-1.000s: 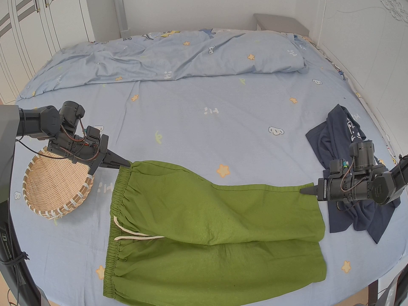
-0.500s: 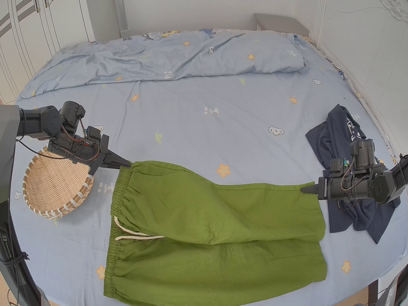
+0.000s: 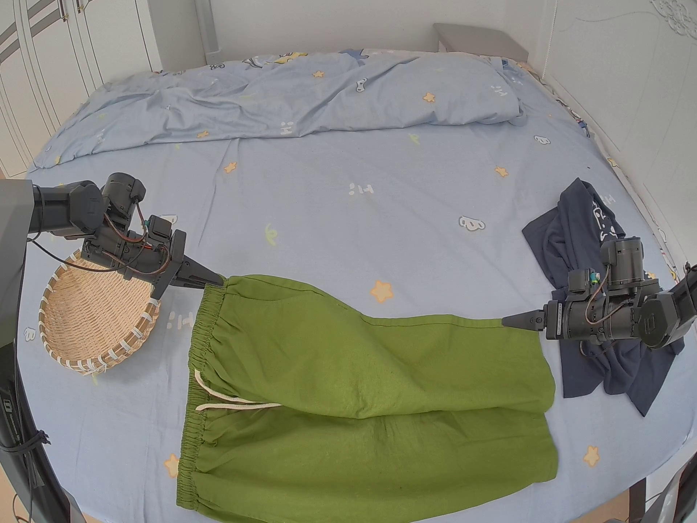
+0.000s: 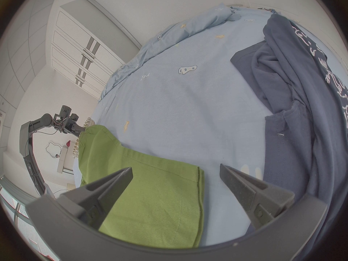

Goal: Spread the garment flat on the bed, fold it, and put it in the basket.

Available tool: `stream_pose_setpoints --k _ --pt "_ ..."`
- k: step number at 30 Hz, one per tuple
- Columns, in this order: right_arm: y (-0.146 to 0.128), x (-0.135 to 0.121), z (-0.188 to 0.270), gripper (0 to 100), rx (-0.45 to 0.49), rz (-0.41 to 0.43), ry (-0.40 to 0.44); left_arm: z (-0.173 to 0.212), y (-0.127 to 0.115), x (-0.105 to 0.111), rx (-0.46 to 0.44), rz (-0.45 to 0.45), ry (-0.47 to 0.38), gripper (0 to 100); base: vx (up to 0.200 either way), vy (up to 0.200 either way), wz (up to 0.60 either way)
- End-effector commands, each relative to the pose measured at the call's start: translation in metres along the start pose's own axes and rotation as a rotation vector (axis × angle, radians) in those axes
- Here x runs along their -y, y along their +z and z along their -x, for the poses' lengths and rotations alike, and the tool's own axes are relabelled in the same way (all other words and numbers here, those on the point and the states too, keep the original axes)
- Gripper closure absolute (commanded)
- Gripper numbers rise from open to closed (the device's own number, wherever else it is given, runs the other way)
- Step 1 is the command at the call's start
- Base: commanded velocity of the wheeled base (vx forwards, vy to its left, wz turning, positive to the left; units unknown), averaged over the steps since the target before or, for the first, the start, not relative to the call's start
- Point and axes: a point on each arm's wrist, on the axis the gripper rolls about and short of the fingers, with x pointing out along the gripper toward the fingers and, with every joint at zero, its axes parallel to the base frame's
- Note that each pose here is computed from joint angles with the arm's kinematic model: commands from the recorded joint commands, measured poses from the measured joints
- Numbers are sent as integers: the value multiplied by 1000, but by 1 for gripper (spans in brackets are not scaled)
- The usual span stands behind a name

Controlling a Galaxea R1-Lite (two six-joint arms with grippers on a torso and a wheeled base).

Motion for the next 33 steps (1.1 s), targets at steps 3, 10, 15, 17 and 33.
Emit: stream_pose_setpoints --k 3,10,15,17,33 --pt "1 -1 2 0 10 8 -1 -1 0 -1 -1 2 0 100 0 0 0" --pt "5 -5 9 0 39 20 3 0 0 0 0 1 0 100 0 0 0" --pt "4 -5 8 0 34 20 5 -1 0 0 -1 0 -1 100 0 0 0" --pt "4 -5 6 0 29 19 5 -1 -1 0 -3 2 0 100 0 0 0" --pt "3 -3 6 100 27 17 1 -1 -1 1 -4 0 -1 100 0 0 0"
